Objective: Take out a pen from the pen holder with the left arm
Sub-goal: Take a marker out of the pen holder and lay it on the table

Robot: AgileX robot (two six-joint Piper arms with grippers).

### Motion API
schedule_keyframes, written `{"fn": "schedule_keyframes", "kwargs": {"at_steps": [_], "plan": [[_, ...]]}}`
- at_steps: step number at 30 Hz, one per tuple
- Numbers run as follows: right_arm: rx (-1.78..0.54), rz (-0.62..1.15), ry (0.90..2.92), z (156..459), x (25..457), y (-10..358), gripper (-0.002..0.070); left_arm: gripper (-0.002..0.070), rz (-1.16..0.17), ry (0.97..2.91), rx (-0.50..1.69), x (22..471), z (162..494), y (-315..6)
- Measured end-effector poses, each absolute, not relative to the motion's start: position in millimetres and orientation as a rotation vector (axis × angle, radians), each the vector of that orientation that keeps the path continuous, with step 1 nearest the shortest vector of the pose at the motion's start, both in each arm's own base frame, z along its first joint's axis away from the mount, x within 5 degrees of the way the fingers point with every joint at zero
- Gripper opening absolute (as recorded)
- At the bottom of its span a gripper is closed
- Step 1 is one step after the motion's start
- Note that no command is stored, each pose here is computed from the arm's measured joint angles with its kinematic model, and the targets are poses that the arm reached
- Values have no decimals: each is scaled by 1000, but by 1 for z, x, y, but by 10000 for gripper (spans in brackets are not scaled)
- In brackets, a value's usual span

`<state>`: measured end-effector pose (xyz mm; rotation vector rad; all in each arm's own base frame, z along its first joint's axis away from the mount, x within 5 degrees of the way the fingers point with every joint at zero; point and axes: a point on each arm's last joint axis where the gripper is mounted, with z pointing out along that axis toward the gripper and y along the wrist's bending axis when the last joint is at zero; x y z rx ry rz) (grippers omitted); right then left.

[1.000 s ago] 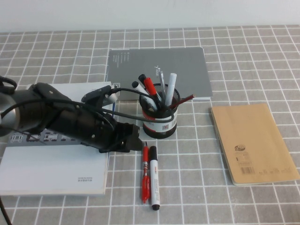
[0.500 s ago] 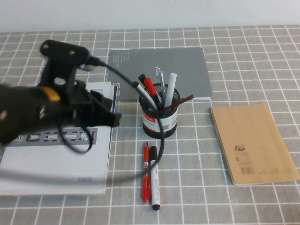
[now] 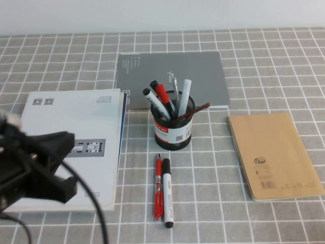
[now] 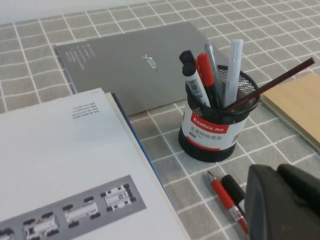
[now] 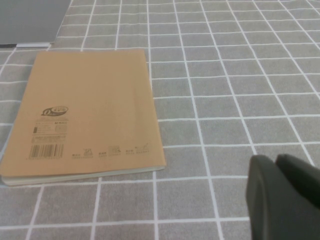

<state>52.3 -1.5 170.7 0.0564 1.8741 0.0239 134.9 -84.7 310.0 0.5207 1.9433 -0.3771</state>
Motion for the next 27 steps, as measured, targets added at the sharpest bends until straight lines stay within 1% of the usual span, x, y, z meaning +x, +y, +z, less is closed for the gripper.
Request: {"fn": "schedule_keyframes", "kwargs": {"at_steps": [4,11,13,18,27], "plan": [[56,24,1874,171,52,-1,-13,0,-368,1977,523,123,311,-77],[56,24,1874,171,52,-1,-13,0,-337,2054,553,121,304,-75],[56,24,1874,171,52,-1,-13,0,-303,2044,572,121,305,-73],[56,24,1874,171,52,-1,-13,0,-166,1999,650,124,305,-69],[56,24,1874,171,52,-1,-13,0,-126,1966,680,126,300,-68]]}}
